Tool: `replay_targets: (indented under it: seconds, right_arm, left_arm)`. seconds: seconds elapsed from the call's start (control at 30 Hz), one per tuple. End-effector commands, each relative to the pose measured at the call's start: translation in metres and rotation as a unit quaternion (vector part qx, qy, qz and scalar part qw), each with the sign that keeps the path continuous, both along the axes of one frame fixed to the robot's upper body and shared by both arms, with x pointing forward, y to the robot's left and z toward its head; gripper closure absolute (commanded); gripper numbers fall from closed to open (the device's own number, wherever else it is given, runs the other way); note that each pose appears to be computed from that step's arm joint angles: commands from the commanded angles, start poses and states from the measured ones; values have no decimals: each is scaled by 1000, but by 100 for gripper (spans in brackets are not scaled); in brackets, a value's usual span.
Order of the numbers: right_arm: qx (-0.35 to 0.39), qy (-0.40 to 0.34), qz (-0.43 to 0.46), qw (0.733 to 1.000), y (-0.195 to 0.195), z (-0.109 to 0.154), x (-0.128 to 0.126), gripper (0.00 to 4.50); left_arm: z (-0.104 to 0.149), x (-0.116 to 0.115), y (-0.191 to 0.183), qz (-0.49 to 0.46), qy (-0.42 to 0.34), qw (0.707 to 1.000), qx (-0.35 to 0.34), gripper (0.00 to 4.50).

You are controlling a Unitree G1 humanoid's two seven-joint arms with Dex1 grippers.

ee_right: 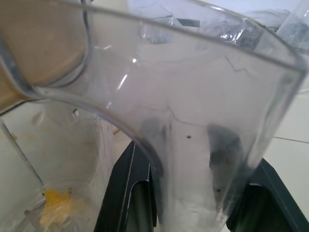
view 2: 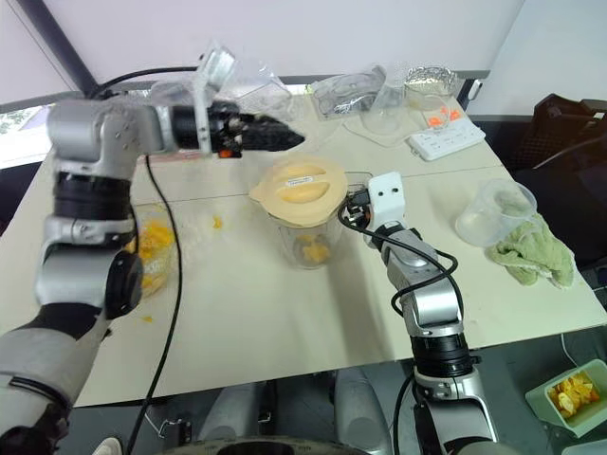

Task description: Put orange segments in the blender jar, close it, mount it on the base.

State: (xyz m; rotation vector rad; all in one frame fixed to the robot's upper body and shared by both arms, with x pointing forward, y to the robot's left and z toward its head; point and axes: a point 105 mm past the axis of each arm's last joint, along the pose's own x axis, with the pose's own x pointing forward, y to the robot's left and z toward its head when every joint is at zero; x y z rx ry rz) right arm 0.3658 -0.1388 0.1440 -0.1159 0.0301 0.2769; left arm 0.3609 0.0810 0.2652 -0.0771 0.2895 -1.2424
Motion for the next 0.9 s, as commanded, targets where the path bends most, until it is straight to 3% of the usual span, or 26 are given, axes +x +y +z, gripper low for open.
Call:
replay_targets:
  seconds: [0.03,0.2,0.3,0.4,0.57,0.8,0.9]
  right_arm:
    - [13,-50,-18,999,-14,35,5,333]
    - [25,-68,-33,997,-27,58,9,333]
    - [33,-78,-42,996,-34,74,12,333]
    - [41,-101,-55,993,-43,105,18,333]
    - [73,-133,-86,985,-58,163,34,333]
    - [121,-182,-43,975,-27,240,56,333]
    - [130,-189,-9,973,0,253,64,333]
  left_arm:
    - [17,-3,12,6,-59,998,-32,4]
    - [1,-2,36,74,-80,992,-66,4]
    - [-18,-12,42,103,-97,989,-43,4]
    - [-47,-24,49,138,-96,985,-23,4]
    - [-68,-32,47,172,-83,981,-27,4]
    - [-82,-36,43,189,-70,979,-29,4]
    - [-87,-38,43,190,-70,979,-23,4]
